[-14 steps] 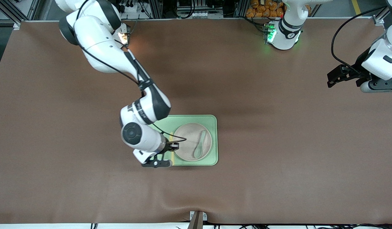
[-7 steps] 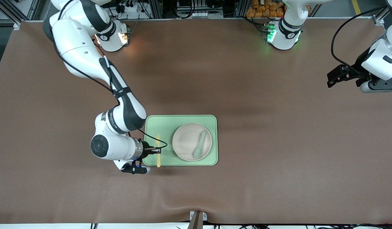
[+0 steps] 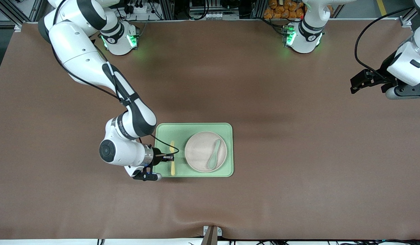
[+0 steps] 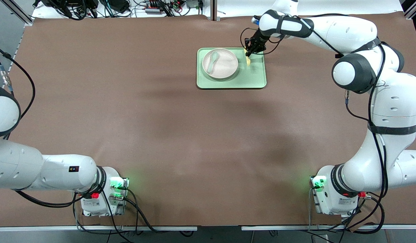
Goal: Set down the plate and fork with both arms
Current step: 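Lift the fork and set it on the tray beside the plate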
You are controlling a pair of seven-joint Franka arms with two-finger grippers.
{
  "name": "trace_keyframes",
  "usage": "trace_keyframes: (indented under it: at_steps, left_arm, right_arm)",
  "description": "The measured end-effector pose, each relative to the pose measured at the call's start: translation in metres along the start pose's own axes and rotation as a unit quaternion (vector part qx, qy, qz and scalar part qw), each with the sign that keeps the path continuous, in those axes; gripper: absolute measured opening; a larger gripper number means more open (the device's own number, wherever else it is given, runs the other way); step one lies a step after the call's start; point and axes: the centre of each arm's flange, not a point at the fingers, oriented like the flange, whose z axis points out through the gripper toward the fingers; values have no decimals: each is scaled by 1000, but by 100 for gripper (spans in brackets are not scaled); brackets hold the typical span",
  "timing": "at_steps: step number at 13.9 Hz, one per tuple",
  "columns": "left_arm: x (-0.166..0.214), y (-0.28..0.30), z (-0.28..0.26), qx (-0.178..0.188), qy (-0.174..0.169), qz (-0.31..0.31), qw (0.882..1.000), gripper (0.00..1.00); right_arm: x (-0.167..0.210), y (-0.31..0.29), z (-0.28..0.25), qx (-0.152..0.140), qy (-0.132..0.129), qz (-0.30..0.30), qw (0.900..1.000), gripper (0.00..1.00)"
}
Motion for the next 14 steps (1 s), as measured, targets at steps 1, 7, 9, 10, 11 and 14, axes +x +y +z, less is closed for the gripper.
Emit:
trace_keyframes:
  at_steps: [1, 7, 9, 10, 11, 14]
  left_arm:
    - [0, 0, 0, 0, 0, 0, 1000, 100]
    - [0, 0, 1, 0, -1, 0, 1000, 100]
    - [0, 0, 1, 0, -1, 0, 1000, 100]
    - [0, 0, 1, 0, -1, 0, 1000, 100]
    - [0, 0, 1, 0, -1, 0, 1000, 100]
    - [0, 0, 1, 0, -1, 0, 1000, 100]
  right_arm:
    - [-4, 2, 2, 3, 0, -4, 1000, 7]
    - [-11, 34, -12, 49, 10, 0, 999, 7]
    - [-17, 34, -2, 50, 17, -2, 999, 7]
    - [-21, 34, 4, 50, 18, -4, 999, 7]
    - [-25, 35, 10, 49, 18, -6, 999, 7]
    - [-31, 37, 19, 47, 16, -10, 999, 7]
